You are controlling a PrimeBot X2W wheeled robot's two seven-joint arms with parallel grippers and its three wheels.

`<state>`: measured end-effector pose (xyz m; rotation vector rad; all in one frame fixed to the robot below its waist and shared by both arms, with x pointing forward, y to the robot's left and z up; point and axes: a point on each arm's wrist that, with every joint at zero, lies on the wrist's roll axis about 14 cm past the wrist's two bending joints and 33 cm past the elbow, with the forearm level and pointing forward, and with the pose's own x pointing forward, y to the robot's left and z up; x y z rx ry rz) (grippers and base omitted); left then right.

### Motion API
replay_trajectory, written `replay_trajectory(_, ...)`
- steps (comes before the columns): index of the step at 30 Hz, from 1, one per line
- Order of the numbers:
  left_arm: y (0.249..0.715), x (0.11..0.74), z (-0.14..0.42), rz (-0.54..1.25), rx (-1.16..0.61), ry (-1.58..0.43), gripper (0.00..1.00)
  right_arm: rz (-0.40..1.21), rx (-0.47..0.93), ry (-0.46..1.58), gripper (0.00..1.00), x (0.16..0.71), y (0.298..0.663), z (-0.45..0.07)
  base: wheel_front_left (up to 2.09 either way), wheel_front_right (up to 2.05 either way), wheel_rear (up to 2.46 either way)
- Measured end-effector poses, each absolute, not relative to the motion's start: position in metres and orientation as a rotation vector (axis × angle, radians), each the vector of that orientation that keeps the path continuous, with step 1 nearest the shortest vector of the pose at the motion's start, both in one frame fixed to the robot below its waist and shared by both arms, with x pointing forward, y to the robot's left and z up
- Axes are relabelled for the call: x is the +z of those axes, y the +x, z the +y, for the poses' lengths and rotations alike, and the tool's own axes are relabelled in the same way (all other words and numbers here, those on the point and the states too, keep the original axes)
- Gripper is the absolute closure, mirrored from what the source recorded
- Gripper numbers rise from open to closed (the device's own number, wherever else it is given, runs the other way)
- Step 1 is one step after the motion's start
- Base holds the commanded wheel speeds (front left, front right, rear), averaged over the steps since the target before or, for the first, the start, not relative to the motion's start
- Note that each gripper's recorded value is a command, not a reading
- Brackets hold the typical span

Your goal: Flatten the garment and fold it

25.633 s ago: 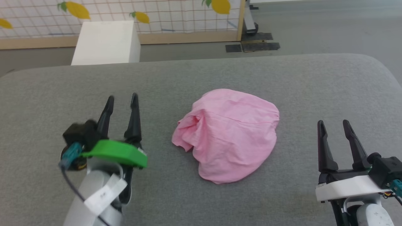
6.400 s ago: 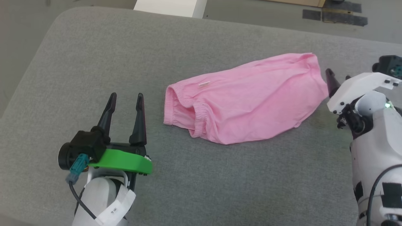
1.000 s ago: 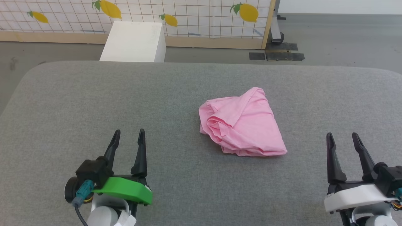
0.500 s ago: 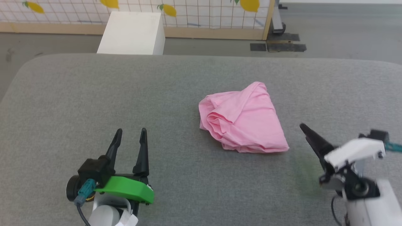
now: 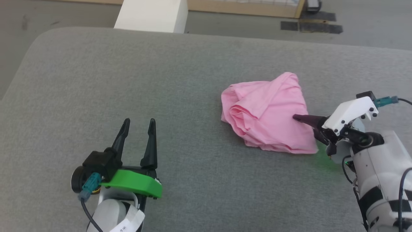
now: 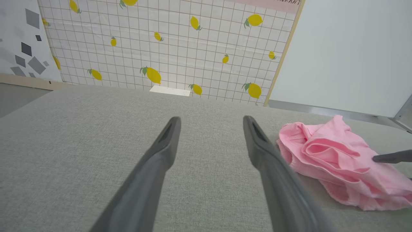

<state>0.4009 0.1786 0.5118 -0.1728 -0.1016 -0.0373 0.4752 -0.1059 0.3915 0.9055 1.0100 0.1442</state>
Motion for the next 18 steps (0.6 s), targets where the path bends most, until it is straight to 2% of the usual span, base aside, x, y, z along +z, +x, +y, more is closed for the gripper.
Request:
replay_trajectory(6, 0.399, 0.506, 0.189, -0.084, -0.007, -0.164, 0.00, 1.108, 0.225, 0.895, 0.00, 0.393, 0.484, -0.074, 0.00, 0.00, 0.00)
replay_trajectory(7, 0.399, 0.505, 0.190, -0.082, -0.003, -0.163, 0.00, 1.125, 0.240, 0.889, 0.09, 0.392, 0.483, -0.069, 0.00, 0.00, 0.00)
replay_trajectory(8, 0.398, 0.505, 0.191, -0.082, 0.000, -0.163, 0.00, 1.138, 0.252, 0.885, 0.55, 0.393, 0.482, -0.066, 0.00, 0.00, 0.00)
replay_trajectory(9, 0.398, 0.505, 0.192, -0.082, 0.001, -0.163, 0.00, 1.148, 0.262, 0.876, 0.64, 0.393, 0.481, -0.063, 0.00, 0.00, 0.00)
replay_trajectory(10, 0.398, 0.506, 0.192, -0.084, 0.002, -0.163, 0.00, 1.152, 0.268, 0.864, 1.00, 0.394, 0.480, -0.061, 0.00, 0.00, 0.00)
replay_trajectory(18, 0.400, 0.512, 0.183, -0.102, -0.024, -0.168, 0.00, 1.098, 0.294, 0.732, 1.00, 0.411, 0.483, -0.073, 0.00, 0.00, 0.00)
